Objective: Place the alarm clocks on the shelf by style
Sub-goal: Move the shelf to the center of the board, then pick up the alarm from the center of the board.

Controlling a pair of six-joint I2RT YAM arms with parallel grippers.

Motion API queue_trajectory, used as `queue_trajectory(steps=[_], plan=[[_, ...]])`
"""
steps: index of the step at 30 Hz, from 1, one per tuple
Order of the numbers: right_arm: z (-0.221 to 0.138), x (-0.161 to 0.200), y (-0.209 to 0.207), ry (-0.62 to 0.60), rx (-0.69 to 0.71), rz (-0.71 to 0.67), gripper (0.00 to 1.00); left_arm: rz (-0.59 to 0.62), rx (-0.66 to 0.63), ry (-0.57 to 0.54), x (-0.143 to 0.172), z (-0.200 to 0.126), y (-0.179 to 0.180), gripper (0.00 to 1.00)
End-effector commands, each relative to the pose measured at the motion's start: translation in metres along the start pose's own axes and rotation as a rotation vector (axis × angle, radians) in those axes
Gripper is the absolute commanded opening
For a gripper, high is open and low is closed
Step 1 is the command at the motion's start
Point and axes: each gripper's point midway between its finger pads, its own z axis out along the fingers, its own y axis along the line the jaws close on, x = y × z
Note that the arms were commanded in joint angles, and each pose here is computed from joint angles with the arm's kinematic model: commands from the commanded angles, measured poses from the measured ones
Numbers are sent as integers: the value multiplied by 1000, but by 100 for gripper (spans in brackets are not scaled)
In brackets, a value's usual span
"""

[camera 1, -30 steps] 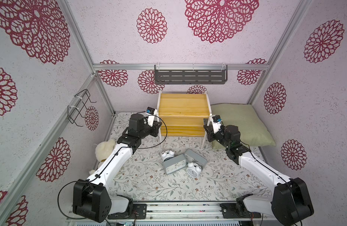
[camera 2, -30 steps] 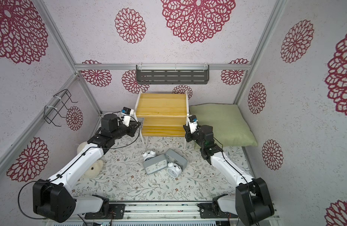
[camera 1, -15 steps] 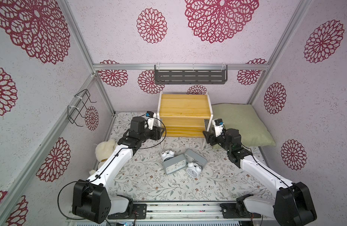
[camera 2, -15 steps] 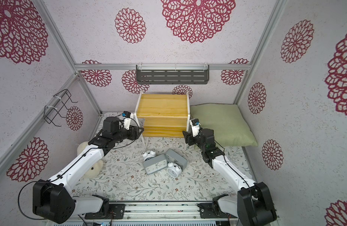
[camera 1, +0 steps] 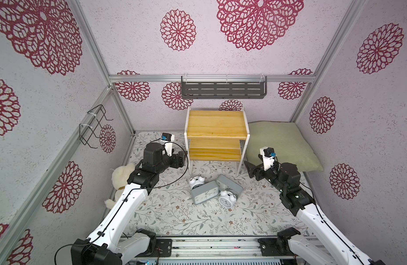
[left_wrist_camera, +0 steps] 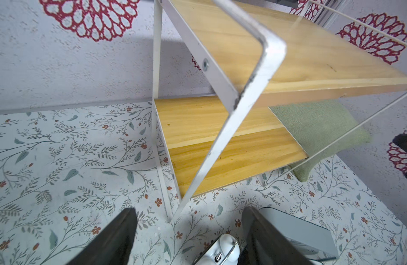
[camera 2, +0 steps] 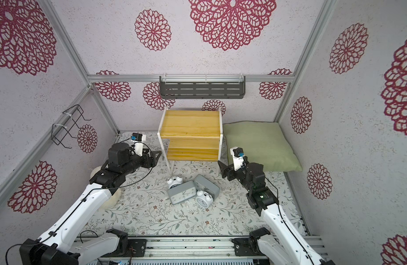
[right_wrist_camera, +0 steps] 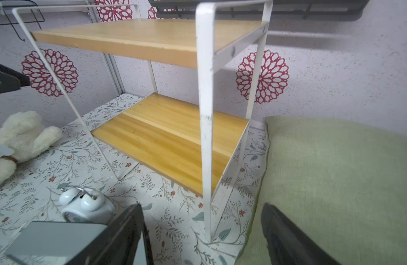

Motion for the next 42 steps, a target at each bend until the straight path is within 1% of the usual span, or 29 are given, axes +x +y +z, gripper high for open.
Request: queue_trajectory(steps=[1, 6, 11, 19, 20, 22, 24, 30, 35, 42], plan=[[-11, 26, 12, 66, -62, 84, 86, 10, -26, 20, 9, -8, 4, 80], [-15, 67, 31, 176, -145, 184, 85, 12, -27, 17, 14, -15, 3, 81], [-12, 101, 46, 301, -173, 172, 85, 13, -22, 21, 17, -18, 3, 81], [-7, 126, 56, 403, -170, 116, 89, 12, -14, 19, 19, -21, 1, 81], [-6, 128, 57, 411, -170, 109, 90, 12, -14, 19, 19, -22, 1, 81], [-4, 132, 58, 424, -165, 97, 97, 12, -16, 20, 20, -22, 1, 81], [-2, 135, 59, 431, -166, 89, 97, 12, -15, 19, 20, -23, 1, 81], [5, 144, 60, 456, -158, 63, 92, 11, -15, 23, 23, -24, 1, 81], [9, 148, 59, 463, -152, 51, 82, 12, -18, 22, 23, -25, 2, 81], [15, 150, 61, 472, -163, 42, 72, 15, -19, 26, 25, -23, 2, 81]])
